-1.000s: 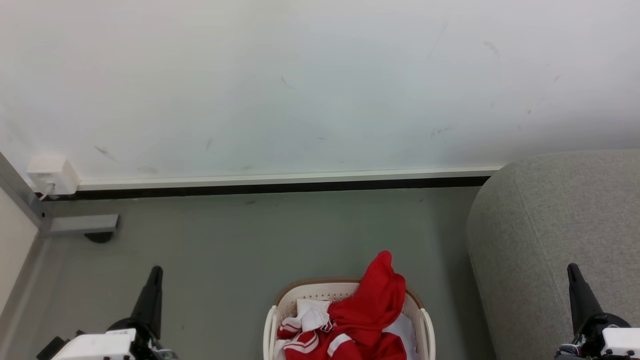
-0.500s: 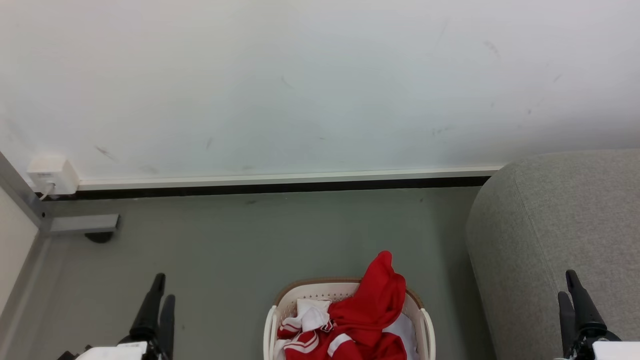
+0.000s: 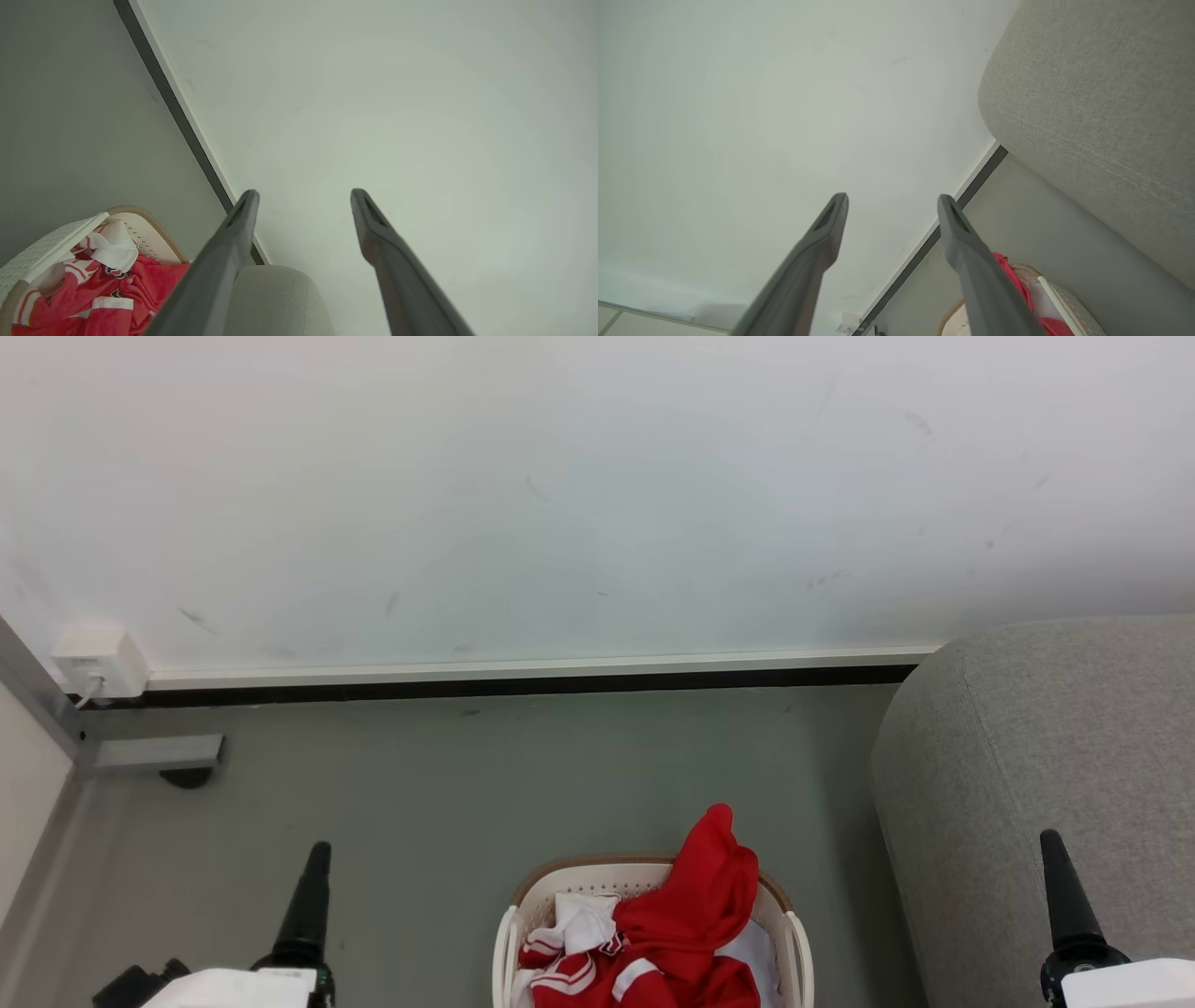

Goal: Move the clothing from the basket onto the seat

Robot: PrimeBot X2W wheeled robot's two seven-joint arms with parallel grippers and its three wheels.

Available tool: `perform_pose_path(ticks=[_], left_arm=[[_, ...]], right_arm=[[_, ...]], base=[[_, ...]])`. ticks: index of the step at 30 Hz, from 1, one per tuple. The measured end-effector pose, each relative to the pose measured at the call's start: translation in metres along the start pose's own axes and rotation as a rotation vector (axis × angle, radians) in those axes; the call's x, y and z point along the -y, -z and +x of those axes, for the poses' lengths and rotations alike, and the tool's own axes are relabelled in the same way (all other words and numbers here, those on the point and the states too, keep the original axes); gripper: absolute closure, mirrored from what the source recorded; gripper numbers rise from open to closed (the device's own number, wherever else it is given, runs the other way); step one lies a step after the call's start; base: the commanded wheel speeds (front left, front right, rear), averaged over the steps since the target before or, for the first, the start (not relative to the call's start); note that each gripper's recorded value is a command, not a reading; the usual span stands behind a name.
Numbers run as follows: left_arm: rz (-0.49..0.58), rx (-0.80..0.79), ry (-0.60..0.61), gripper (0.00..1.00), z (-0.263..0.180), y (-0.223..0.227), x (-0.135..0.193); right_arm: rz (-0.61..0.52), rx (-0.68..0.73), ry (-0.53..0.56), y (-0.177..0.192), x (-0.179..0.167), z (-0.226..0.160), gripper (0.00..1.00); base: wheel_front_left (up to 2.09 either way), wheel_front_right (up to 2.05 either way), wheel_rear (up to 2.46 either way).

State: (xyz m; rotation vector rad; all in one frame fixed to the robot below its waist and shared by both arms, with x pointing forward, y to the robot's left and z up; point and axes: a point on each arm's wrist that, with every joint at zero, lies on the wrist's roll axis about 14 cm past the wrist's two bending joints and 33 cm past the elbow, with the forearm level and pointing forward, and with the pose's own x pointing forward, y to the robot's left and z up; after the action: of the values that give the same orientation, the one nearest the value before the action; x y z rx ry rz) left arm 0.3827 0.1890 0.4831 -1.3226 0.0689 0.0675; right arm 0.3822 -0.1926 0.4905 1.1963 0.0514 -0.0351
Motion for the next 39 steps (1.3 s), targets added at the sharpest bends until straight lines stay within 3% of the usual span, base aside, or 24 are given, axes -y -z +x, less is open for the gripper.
perform_pose_path(ticks=[16, 39], left_arm=[[0.325, 0.016, 0.014, 0.0, 0.001, 0.001, 0.006], [0.69, 0.033, 0.066, 0.0, -0.001, 0.006, 0.016]], right_arm=[[-0.356, -0.019, -0.01, 0.004, 0.0, 0.0, 0.0], [-0.693, -0.035, -0.057, 0.012, -0.003, -0.001, 0.0]], base=[[0.0, 0.0, 0.0], [0.0, 0.0, 0.0]])
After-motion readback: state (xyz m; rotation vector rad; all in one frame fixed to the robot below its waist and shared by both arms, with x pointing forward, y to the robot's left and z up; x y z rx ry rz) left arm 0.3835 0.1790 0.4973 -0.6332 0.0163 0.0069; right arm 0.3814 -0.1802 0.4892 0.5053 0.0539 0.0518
